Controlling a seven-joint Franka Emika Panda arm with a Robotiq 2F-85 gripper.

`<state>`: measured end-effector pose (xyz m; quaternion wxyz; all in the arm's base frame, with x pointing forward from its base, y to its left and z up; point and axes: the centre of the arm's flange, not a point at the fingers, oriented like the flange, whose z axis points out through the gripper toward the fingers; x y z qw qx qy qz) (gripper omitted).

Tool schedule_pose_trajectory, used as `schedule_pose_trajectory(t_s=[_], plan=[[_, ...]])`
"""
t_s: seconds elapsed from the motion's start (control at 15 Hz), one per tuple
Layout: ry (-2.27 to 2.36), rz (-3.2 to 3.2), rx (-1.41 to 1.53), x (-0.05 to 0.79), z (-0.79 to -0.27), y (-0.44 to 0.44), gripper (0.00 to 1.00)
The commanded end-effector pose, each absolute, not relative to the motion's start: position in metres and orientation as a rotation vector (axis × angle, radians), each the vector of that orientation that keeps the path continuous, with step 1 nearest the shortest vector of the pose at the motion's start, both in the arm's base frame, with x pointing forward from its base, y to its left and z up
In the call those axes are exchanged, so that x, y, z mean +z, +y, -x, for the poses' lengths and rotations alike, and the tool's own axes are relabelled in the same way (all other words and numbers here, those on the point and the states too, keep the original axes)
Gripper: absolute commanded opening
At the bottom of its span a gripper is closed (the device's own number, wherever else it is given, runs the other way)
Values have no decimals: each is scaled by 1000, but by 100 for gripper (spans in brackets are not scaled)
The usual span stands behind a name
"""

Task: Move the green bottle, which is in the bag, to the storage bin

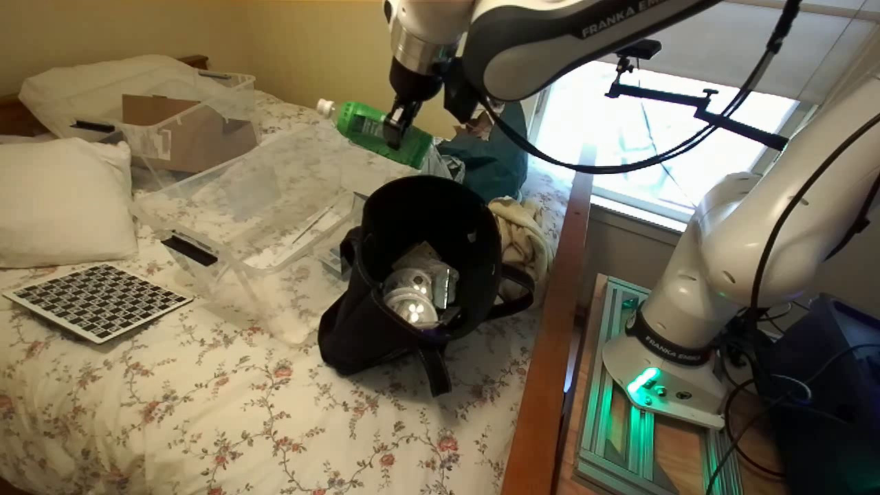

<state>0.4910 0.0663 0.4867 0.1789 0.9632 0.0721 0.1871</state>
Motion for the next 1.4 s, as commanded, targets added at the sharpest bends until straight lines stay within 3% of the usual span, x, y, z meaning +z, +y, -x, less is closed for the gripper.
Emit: schedule_pose_trajectory(t_s=[0.0,0.07,0.53,0.6,1.33], plan=[[266,-2757,535,490,-566,93,21],[235,-2737,541,487,-518,80,46],[251,-2760,533,478,-553,89,46],[220,-2766,525,475,-559,89,21],[232,-2738,504,441,-669,135,21]])
